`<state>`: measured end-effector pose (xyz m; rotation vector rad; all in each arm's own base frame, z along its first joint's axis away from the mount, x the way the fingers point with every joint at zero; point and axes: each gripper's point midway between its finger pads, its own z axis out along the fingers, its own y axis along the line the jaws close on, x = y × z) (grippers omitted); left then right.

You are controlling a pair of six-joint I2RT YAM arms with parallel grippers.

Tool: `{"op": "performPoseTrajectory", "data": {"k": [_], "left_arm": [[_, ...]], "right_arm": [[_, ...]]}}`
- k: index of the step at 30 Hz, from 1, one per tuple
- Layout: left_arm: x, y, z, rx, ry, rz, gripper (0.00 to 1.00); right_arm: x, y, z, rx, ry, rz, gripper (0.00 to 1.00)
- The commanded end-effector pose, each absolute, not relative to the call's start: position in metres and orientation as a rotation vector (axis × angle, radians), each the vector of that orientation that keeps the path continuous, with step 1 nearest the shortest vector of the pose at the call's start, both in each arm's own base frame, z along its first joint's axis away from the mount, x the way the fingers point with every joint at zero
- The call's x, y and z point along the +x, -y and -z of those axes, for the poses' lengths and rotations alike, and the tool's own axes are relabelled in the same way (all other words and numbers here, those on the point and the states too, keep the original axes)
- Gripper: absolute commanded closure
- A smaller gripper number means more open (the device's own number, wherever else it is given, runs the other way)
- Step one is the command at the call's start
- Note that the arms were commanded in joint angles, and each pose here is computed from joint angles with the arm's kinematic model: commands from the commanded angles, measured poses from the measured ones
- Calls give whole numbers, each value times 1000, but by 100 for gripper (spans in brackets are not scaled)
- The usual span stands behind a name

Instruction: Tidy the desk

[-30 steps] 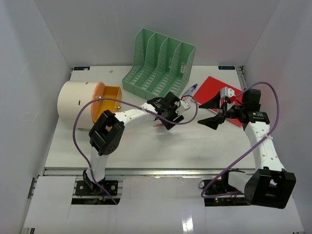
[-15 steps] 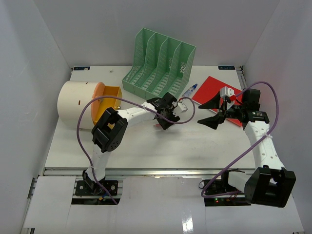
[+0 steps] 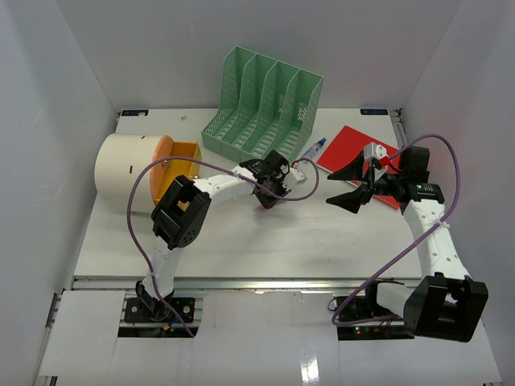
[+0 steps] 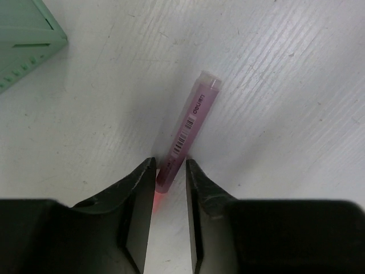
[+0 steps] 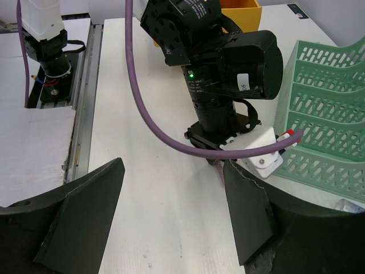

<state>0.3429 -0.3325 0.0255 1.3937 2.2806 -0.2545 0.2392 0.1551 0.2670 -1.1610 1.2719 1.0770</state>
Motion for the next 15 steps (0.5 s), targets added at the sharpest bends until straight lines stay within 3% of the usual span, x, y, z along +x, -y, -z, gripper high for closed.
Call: {"op": "performPoseTrajectory", "data": {"k": [1,6,9,15], "left_arm": [[325,323,-18,1375,-2366,301,84],[309,306,-16,1285,-2436,282,98],[304,298,-34,1188,-2452,271,100],[298,272,-132,944,-2335,260,100]], "right_arm": [[237,-155,-271,-1162,-1241,-1094,24],[237,-155,-270,-1162,-1241,-1095,25],[239,-154,-268,-1163,-1248,-1080,25],[247,-150,-260,-1172,-1289,-983,26]]}}
